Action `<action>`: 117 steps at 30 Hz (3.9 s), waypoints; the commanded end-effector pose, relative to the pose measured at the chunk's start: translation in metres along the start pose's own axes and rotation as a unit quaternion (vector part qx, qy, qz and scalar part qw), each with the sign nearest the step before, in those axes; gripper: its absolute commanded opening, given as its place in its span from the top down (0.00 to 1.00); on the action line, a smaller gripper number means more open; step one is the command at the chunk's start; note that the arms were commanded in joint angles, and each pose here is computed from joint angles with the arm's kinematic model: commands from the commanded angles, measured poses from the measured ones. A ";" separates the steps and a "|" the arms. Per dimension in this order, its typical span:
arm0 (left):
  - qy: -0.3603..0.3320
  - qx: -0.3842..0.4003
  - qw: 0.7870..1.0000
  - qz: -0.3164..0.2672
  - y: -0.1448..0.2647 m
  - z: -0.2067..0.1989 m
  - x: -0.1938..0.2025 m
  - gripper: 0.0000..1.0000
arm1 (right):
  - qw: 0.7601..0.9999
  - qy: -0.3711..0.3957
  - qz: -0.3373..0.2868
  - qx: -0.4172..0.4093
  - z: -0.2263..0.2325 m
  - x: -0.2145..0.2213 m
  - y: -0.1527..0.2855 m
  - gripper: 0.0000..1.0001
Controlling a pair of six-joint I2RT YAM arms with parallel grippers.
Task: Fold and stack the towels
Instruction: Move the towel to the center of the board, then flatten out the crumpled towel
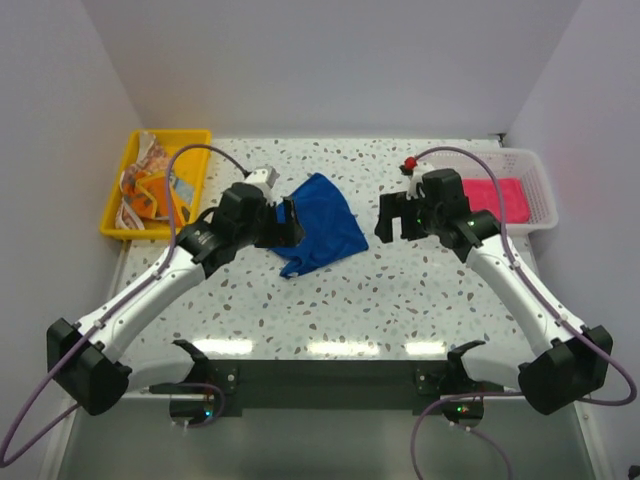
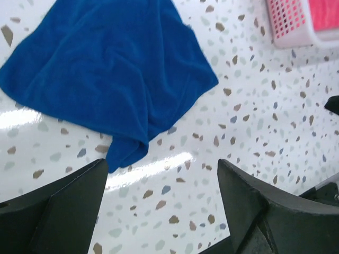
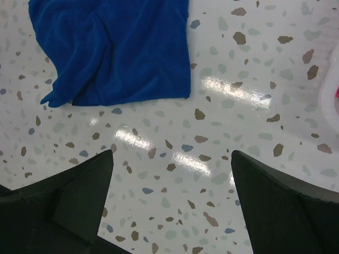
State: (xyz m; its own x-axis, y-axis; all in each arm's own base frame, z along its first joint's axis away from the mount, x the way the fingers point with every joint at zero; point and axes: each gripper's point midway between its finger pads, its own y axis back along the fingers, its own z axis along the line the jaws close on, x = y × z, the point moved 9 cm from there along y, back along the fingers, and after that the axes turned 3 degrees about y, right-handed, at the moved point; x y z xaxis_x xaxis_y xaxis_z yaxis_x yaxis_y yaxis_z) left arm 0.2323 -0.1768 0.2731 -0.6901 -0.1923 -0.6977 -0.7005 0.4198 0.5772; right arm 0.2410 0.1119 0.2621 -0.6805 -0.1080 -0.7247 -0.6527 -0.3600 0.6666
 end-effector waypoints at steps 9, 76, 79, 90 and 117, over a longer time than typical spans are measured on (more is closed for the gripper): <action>0.048 -0.115 0.992 0.002 -0.035 0.056 0.043 0.24 | 0.995 0.062 0.067 -0.042 0.032 0.012 -0.041 0.15; 0.061 -0.230 0.969 -0.072 -0.048 0.096 -0.082 1.00 | 0.984 0.138 0.020 -0.110 0.205 0.075 -0.156 0.43; 0.059 -0.231 0.969 -0.071 -0.050 0.096 -0.082 1.00 | 0.983 0.153 0.023 -0.102 0.209 0.086 -0.162 0.46; 0.057 -0.232 0.968 -0.071 -0.049 0.095 -0.085 1.00 | 0.979 0.183 0.031 -0.086 0.221 0.103 -0.174 0.49; 0.051 -0.249 0.965 -0.071 -0.050 0.098 -0.086 1.00 | 0.980 0.193 0.027 -0.046 0.222 0.107 -0.183 0.68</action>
State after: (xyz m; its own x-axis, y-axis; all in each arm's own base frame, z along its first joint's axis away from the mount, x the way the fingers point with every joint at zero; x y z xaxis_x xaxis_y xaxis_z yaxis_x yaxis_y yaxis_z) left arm 0.3376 -0.0952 0.2481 -0.6123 -0.3292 -0.7188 -0.7426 -0.0724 0.6658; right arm 0.2126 0.3739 0.0900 -0.5452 -0.4762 -0.6899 -0.5374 -0.4331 0.7236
